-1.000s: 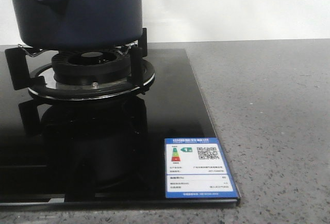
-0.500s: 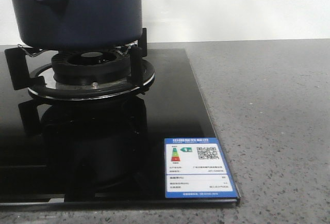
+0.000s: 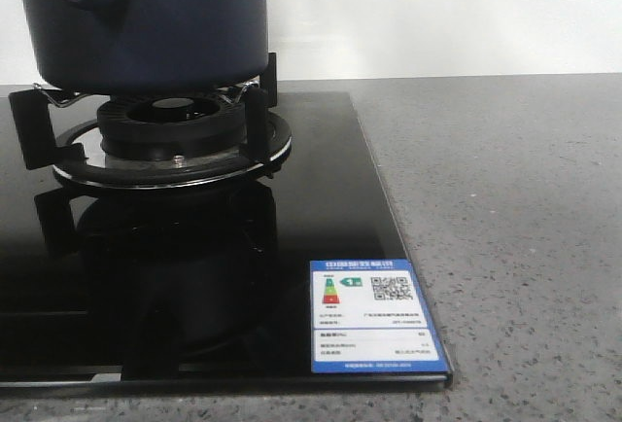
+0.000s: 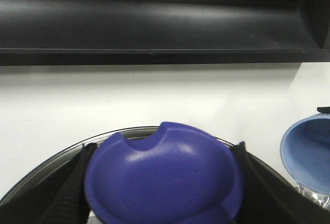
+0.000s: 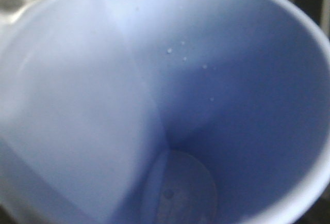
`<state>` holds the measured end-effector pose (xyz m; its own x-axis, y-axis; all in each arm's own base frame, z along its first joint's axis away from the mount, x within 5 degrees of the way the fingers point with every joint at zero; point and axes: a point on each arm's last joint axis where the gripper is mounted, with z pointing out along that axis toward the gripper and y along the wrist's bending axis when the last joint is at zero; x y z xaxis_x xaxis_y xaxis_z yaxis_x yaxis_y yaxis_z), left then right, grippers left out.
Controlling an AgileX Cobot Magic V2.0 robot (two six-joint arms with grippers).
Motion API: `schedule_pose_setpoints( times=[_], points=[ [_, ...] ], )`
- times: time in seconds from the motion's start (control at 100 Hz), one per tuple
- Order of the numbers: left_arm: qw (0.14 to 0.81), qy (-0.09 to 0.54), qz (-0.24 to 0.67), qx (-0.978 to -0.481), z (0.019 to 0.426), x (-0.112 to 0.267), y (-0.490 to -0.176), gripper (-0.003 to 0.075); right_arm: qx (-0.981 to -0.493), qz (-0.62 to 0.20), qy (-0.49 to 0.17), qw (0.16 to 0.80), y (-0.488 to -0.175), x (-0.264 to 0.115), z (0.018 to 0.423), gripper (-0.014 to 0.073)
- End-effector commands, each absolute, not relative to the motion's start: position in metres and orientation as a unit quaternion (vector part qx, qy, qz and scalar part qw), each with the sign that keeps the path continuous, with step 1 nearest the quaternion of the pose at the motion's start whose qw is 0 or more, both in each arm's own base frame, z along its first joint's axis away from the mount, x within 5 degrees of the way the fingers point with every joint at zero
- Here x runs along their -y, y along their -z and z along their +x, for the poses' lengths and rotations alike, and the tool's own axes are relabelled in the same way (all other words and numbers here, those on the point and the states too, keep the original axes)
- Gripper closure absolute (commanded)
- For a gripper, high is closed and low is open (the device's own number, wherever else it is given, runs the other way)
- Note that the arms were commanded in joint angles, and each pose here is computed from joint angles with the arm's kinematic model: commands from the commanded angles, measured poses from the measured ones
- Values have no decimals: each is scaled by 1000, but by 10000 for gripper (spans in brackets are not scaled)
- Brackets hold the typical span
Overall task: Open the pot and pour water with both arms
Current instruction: 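Tilt the blue cup with the right gripper to pour into the pot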
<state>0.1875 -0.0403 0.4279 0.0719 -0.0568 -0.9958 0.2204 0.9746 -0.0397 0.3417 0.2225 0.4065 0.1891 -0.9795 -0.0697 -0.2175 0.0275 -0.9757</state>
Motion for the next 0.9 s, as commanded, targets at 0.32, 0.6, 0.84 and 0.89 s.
schedule_pose_setpoints(
  times=[0.32, 0.6, 0.84, 0.89],
  points=[
    [781, 88, 42, -617, 178, 35, -453, 318, -410, -579, 444, 547, -451, -219, 327, 270],
    [781, 88, 42, -617, 178, 35, -453, 318, -353, -593, 466, 554, -456, -224, 325, 270],
    [781, 88, 42, -617, 178, 35, -453, 318, -330, -598, 473, 556, -458, -226, 324, 270],
    [781, 88, 42, -617, 178, 35, -453, 318, -326, -599, 476, 555, -458, -226, 324, 270]
  ],
)
